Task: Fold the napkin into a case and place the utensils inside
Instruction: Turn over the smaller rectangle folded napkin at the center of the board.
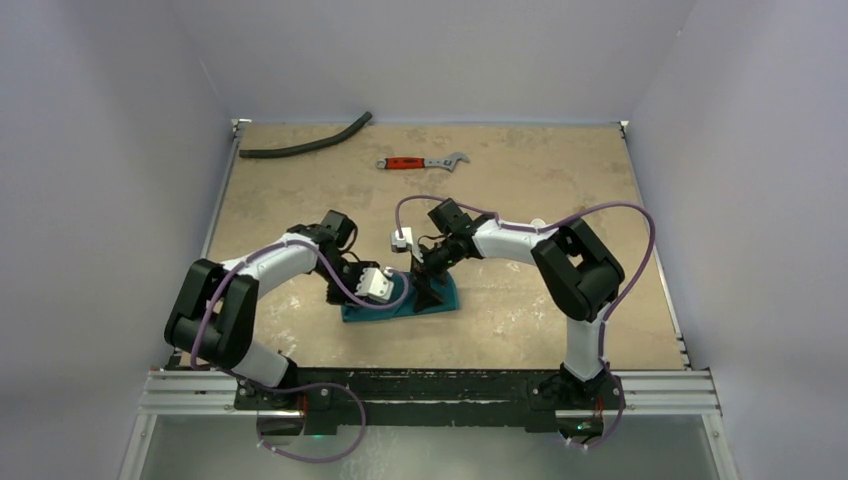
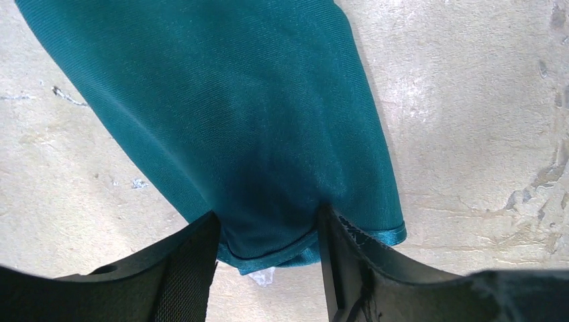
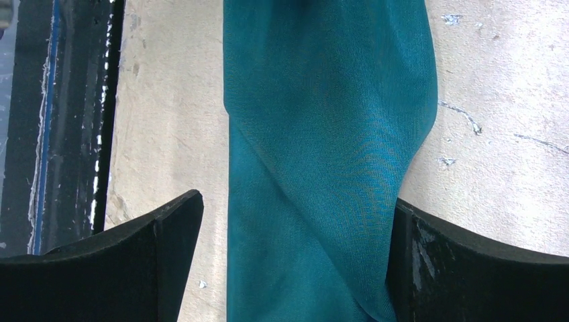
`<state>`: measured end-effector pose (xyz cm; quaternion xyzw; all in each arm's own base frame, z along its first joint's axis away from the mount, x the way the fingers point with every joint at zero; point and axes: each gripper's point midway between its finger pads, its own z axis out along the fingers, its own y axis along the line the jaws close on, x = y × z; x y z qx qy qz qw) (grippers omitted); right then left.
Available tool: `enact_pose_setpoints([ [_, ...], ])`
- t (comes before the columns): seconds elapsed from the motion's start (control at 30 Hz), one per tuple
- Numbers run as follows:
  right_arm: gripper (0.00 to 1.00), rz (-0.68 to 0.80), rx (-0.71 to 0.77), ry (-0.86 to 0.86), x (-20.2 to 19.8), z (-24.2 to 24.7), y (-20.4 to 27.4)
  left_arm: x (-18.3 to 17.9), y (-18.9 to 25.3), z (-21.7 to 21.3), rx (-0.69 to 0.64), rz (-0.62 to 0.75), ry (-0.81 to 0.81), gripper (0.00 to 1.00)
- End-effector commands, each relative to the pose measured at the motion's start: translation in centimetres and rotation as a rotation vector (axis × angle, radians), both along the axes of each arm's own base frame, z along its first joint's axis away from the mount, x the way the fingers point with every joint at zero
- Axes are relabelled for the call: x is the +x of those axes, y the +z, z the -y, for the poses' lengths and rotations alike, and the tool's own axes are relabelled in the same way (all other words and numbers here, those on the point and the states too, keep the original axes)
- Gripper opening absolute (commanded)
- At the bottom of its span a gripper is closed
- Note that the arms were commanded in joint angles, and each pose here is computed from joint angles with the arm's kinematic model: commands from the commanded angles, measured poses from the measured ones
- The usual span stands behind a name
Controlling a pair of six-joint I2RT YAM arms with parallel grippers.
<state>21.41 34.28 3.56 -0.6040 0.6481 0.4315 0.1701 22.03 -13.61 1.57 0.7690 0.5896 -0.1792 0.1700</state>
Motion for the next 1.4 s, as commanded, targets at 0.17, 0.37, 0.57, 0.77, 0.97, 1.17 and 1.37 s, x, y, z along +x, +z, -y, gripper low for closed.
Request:
enact_pose_setpoints([
  [0.17, 0.99, -0.094, -0.031, -0.023, -0.8, 1.4, -0.7, 0.1, -3.9, -2.1, 0.176, 0.157, -0.152, 0.51],
  [0.37, 0.99, -0.079, -0.026, -0.092, 1.5, 2.8, -0.2, -1.4, -5.6, -4.0, 0.252, 0.148, -0.224, 0.51],
  [0.57, 0.99, -0.050, 0.003, -0.197, 4.7, 4.4, 1.3, -2.9, -6.3, -4.9, 0.278, 0.101, -0.271, 0.51],
  [0.77, 0.99, -0.009, 0.023, -0.351, 8.1, 5.1, 2.4, -3.1, -6.4, -5.1, 0.288, 0.092, -0.278, 0.51],
  [0.97, 0.99, -0.013, 0.080, -0.368, 8.5, 4.9, 4.0, -3.1, -6.2, -4.8, 0.278, 0.074, -0.257, 0.52],
  [1.17, 0.99, 0.023, 0.234, -0.342, 8.5, 4.2, 8.3, -3.0, -5.6, -3.8, 0.246, 0.022, -0.217, 0.52],
  [1.37, 0.99, 0.170, 0.171, -0.961, 17.7, 9.6, 10.6, -1.7, -4.0, -2.5, 0.200, 0.040, -0.157, 0.54],
])
